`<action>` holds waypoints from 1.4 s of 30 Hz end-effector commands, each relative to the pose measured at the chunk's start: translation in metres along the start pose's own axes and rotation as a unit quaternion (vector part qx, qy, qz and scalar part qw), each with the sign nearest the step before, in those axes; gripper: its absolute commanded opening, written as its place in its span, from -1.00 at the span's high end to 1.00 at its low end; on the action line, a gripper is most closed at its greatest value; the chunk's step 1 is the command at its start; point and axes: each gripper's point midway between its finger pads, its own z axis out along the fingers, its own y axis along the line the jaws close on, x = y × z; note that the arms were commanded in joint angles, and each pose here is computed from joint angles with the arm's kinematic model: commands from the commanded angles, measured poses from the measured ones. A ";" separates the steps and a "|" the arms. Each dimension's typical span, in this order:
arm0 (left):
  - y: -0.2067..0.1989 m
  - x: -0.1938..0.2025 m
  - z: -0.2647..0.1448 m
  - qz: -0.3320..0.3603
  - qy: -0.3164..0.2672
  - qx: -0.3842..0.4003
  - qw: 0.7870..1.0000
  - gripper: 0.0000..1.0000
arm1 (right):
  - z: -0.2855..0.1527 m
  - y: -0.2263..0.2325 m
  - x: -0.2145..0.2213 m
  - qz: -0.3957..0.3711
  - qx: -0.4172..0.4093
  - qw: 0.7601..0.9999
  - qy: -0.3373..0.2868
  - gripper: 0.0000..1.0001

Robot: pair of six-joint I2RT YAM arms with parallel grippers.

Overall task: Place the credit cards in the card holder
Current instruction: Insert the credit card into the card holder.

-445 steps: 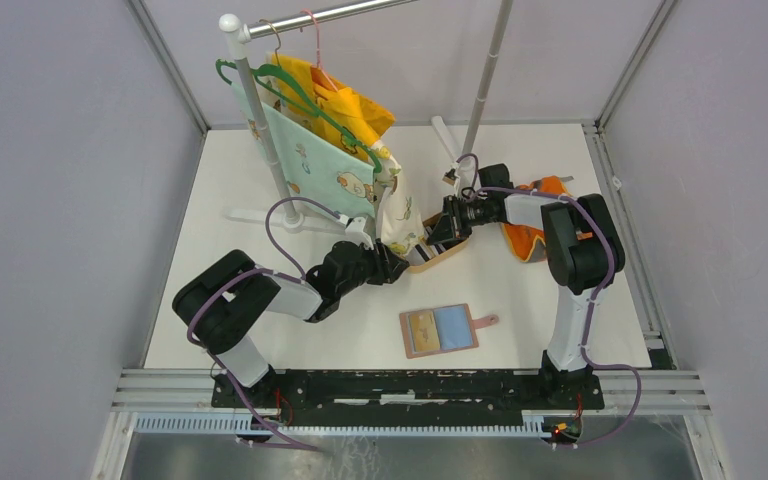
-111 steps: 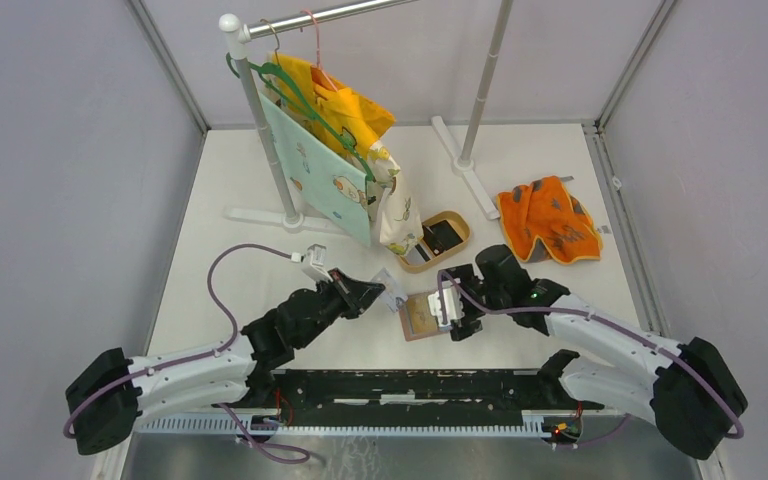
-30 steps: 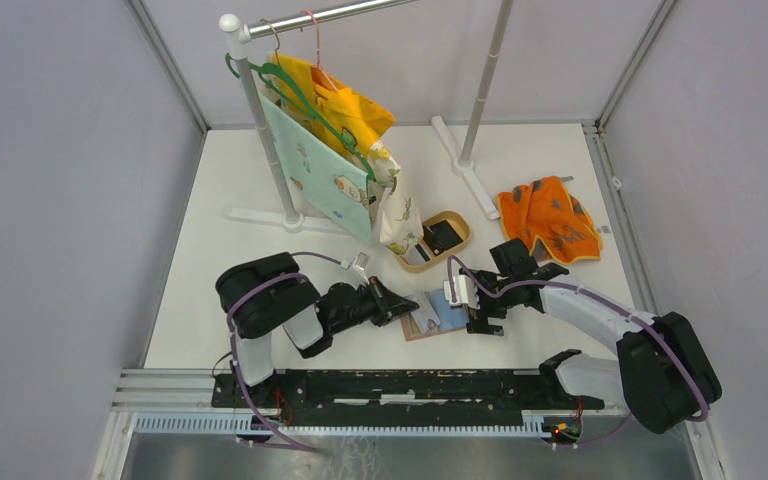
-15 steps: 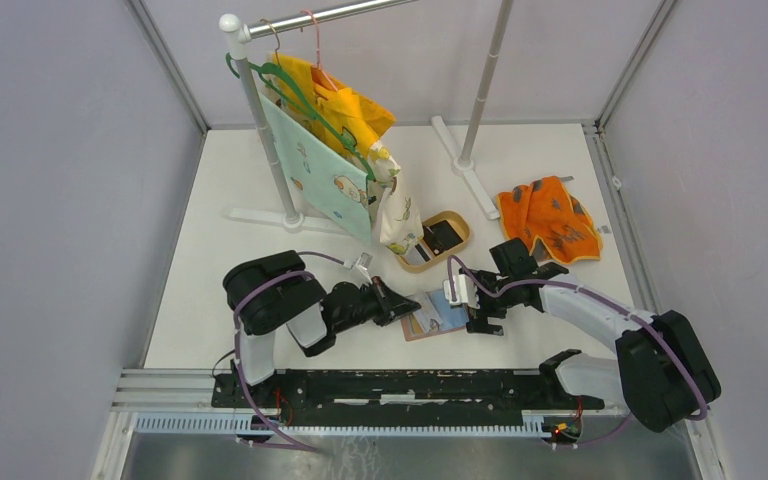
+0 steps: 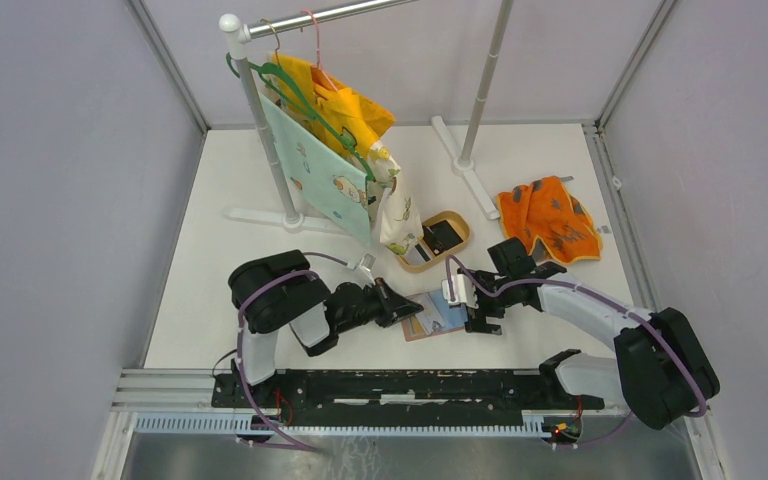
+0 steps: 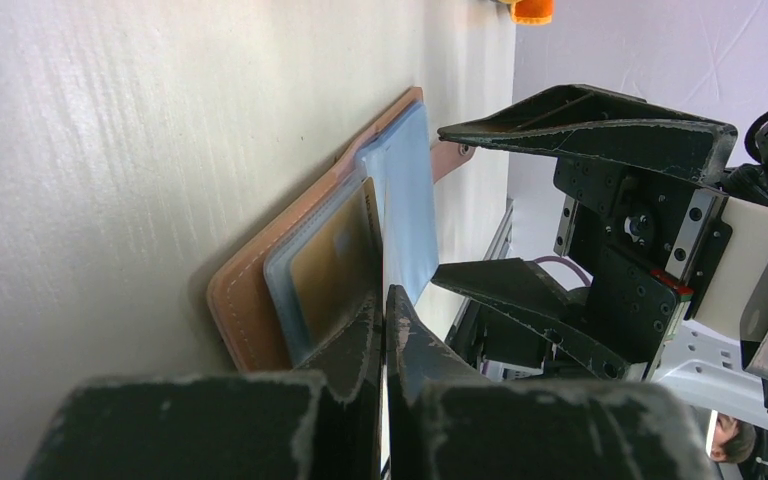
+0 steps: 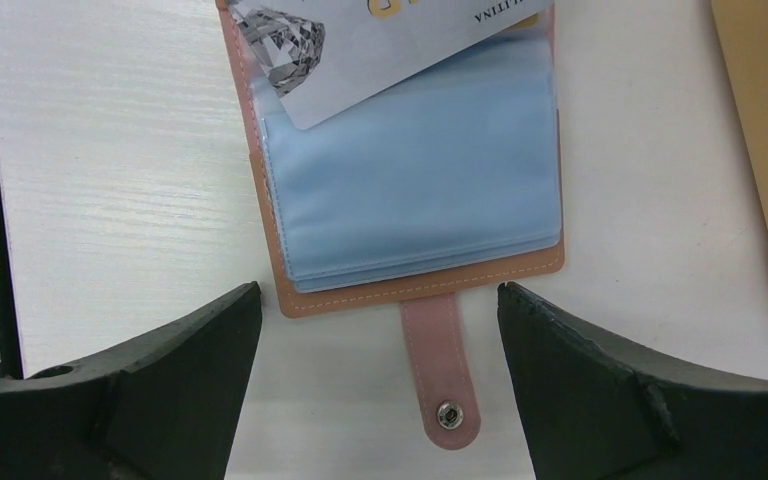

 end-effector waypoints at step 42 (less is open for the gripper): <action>0.008 0.020 0.011 -0.045 0.068 -0.035 0.996 0.96 | 0.010 0.005 0.030 -0.016 0.001 0.996 0.083 -0.84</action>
